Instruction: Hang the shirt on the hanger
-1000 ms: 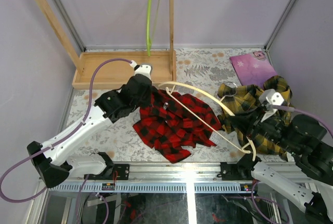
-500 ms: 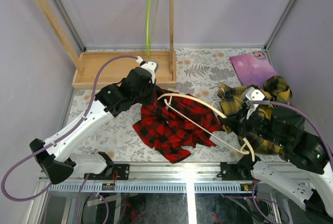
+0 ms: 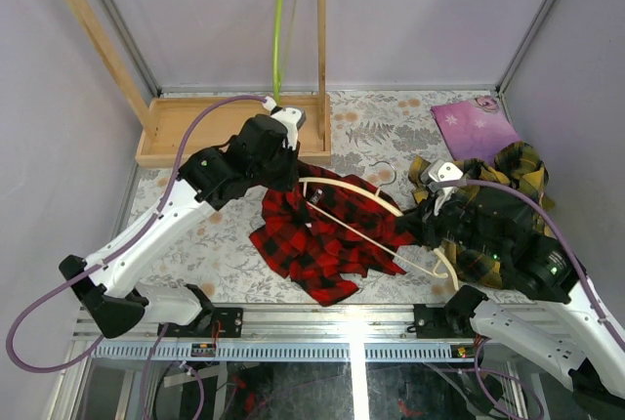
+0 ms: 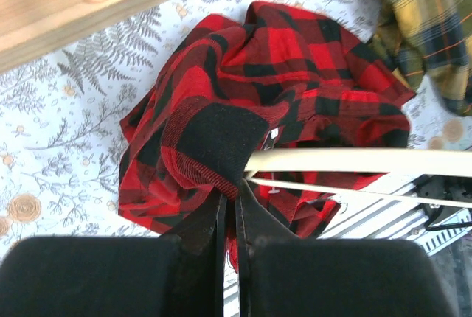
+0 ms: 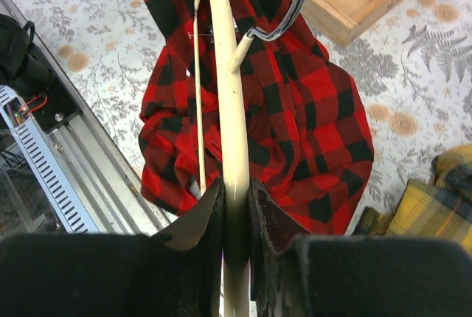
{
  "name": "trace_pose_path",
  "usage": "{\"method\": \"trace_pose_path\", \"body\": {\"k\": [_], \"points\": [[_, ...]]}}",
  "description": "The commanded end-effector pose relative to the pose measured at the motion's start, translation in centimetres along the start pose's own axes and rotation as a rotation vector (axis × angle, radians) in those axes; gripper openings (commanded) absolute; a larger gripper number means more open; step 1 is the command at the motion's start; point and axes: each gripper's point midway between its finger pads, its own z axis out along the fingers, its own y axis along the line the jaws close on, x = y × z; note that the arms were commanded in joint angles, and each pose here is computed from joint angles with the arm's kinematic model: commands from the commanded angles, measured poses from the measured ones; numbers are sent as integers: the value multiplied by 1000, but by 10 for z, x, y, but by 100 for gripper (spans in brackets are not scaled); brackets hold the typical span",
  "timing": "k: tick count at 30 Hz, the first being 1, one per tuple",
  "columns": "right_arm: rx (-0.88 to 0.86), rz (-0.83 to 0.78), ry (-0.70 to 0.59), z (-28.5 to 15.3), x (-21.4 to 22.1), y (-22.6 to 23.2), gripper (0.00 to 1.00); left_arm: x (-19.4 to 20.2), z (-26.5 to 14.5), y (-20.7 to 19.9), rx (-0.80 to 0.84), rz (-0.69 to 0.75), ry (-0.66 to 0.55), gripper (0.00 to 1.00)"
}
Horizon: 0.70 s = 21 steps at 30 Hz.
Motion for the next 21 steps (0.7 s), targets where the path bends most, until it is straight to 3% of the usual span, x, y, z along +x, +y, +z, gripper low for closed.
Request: {"method": "trace_pose_path", "body": {"k": [1, 8, 16, 21], "points": [[-82, -72, -197, 6, -48, 13, 0, -28, -18, -17, 78, 32, -59, 0], [-132, -86, -283, 16, -70, 21, 0, -35, -21, -43, 104, 95, -34, 0], [38, -60, -290, 13, -63, -8, 0, -36, -28, -72, 162, 139, -26, 0], [12, -25, -387, 6, -62, -3, 0, -32, -25, -91, 203, 151, -6, 0]]}}
